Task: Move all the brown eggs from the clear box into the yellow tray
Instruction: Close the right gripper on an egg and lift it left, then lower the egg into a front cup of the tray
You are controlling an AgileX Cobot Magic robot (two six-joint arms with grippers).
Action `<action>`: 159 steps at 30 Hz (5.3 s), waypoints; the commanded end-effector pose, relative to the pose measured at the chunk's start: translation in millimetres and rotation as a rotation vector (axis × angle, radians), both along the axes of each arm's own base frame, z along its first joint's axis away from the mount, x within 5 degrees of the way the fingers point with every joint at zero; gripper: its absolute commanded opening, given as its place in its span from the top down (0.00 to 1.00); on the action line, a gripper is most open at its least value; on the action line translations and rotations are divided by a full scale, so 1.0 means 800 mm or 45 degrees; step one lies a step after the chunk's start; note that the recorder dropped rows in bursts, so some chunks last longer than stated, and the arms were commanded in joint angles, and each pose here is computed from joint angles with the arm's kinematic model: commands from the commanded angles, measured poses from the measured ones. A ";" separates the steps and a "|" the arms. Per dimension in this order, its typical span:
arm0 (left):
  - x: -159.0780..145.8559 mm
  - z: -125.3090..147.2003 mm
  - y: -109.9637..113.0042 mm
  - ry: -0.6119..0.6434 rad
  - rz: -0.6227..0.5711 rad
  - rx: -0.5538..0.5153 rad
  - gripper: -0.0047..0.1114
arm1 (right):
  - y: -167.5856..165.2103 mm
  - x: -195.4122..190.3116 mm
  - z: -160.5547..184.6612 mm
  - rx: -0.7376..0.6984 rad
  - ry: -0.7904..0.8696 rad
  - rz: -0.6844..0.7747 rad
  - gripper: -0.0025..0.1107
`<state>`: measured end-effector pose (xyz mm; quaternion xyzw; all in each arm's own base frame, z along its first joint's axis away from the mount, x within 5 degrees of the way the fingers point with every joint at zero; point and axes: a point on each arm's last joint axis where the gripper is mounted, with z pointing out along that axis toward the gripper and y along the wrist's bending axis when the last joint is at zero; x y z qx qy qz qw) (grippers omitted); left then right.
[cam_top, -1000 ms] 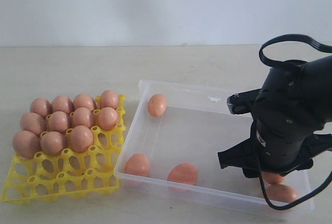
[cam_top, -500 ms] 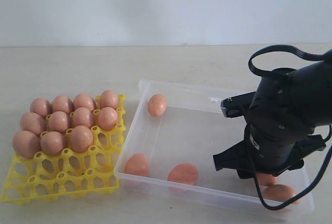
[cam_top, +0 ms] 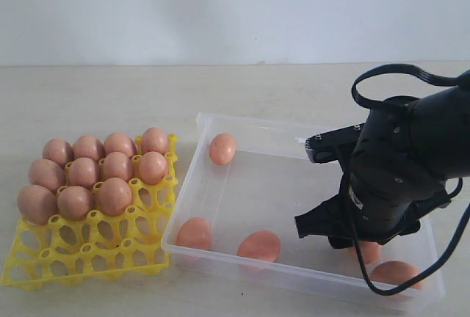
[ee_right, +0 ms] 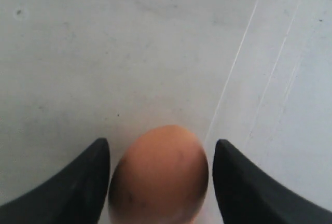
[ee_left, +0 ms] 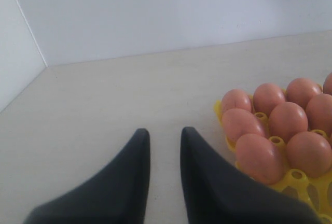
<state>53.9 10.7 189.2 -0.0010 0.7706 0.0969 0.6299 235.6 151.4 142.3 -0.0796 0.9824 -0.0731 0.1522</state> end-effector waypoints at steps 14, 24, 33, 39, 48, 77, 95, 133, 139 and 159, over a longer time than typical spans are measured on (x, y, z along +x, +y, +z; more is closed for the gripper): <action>0.000 -0.001 0.000 -0.001 0.003 -0.005 0.77 | -0.005 -0.003 -0.018 -0.071 0.095 0.001 0.60; 0.000 -0.001 0.000 -0.001 0.003 -0.005 0.77 | 0.009 0.004 0.040 0.178 -0.197 0.183 0.97; 0.000 -0.001 0.000 -0.001 0.003 -0.005 0.77 | 0.076 -0.013 0.108 0.596 -0.639 0.725 0.97; 0.000 -0.001 0.000 -0.001 0.003 -0.005 0.77 | 0.115 -0.014 0.135 0.744 -0.796 0.891 0.97; 0.000 -0.001 0.000 -0.001 0.003 -0.005 0.77 | 0.153 0.010 0.095 0.688 -0.780 1.034 0.97; 0.000 -0.001 0.000 -0.001 0.003 -0.005 0.77 | 0.211 0.025 0.033 0.794 -0.705 1.075 0.97; 0.000 -0.001 0.000 -0.001 0.003 -0.005 0.77 | 0.215 0.027 0.010 0.754 -0.711 1.158 0.97; 0.000 -0.001 0.000 -0.001 0.003 -0.005 0.77 | 0.197 0.043 0.002 0.947 -0.885 1.099 0.97; 0.000 -0.001 0.000 -0.001 0.003 -0.005 0.77 | 0.197 0.042 0.002 0.947 -0.887 1.122 0.97; 0.000 -0.001 0.000 -0.001 0.003 -0.005 0.77 | 0.197 0.037 -0.020 0.982 -0.847 1.113 0.97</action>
